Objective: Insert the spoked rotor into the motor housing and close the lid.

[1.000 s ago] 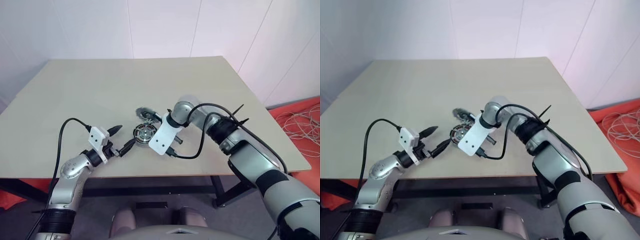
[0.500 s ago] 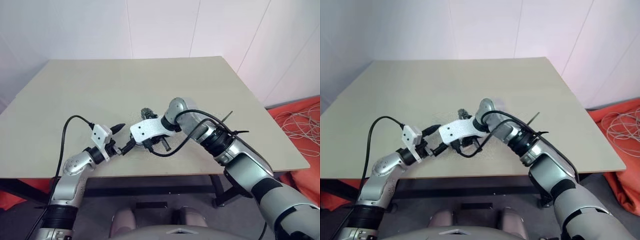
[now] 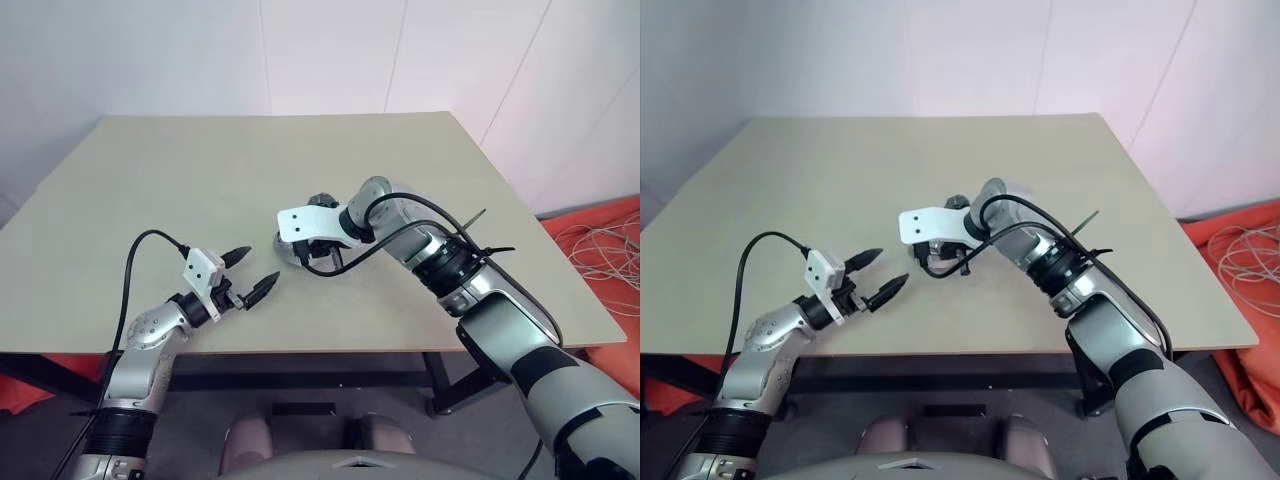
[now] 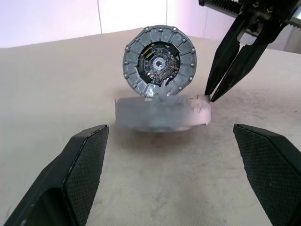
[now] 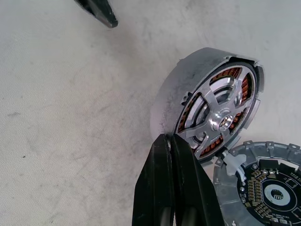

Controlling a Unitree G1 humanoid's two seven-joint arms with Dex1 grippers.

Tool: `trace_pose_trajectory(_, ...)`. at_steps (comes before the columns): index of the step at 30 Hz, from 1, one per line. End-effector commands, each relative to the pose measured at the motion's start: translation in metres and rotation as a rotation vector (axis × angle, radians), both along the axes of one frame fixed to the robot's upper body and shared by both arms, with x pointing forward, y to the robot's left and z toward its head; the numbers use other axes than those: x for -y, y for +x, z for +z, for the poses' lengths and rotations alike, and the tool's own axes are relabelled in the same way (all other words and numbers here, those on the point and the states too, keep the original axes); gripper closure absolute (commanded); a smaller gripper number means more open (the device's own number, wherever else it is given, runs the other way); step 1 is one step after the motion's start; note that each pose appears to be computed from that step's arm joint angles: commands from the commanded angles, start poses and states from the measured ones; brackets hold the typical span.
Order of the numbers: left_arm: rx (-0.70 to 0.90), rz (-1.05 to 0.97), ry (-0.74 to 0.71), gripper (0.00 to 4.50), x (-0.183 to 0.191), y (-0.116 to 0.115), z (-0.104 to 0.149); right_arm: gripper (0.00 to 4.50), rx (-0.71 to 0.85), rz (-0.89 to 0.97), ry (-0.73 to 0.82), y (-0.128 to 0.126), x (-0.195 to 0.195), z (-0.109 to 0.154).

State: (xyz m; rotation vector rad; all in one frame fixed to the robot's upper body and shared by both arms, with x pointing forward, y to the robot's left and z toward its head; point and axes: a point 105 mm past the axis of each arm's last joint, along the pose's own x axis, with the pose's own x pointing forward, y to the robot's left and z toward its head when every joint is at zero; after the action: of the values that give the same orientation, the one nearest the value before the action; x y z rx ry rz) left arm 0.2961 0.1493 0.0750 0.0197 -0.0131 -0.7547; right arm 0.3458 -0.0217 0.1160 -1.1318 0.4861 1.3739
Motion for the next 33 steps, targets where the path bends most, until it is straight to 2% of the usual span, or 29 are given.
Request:
trace_pose_trajectory(1, 0.047, -0.01, 0.005, 0.0, 0.001, 0.005, 0.011, 4.48, 0.007, -0.042, 0.07, -0.008, 0.002, 0.013)
trace_pose_trajectory(7, 0.042, -0.026, 0.003, 0.0, 0.005, 0.007, 0.009, 4.48, -0.075, -0.116, 0.14, -0.019, -0.007, 0.003)
trace_pose_trajectory(18, 0.044, -0.024, 0.004, 0.0, 0.005, 0.008, 0.009, 4.48, -0.149, -0.249, 0.208, -0.006, -0.026, -0.01)
trace_pose_trajectory(22, 0.043, -0.021, 0.006, 0.0, 0.005, 0.007, 0.008, 4.48, -0.111, -0.238, 0.217, -0.002, -0.028, -0.005)
trace_pose_trajectory(27, 0.042, -0.019, 0.01, 0.0, 0.003, 0.006, 0.008, 4.48, -0.078, -0.17, 0.223, -0.008, -0.024, 0.011)
trace_pose_trajectory(30, 0.041, -0.022, 0.012, 0.0, 0.002, 0.007, 0.008, 3.88, -0.044, -0.107, 0.193, -0.017, -0.016, 0.019)
trace_pose_trajectory(33, 0.041, -0.026, 0.013, 0.0, 0.003, 0.007, 0.009, 2.88, -0.031, -0.06, 0.173, -0.024, -0.011, 0.024)
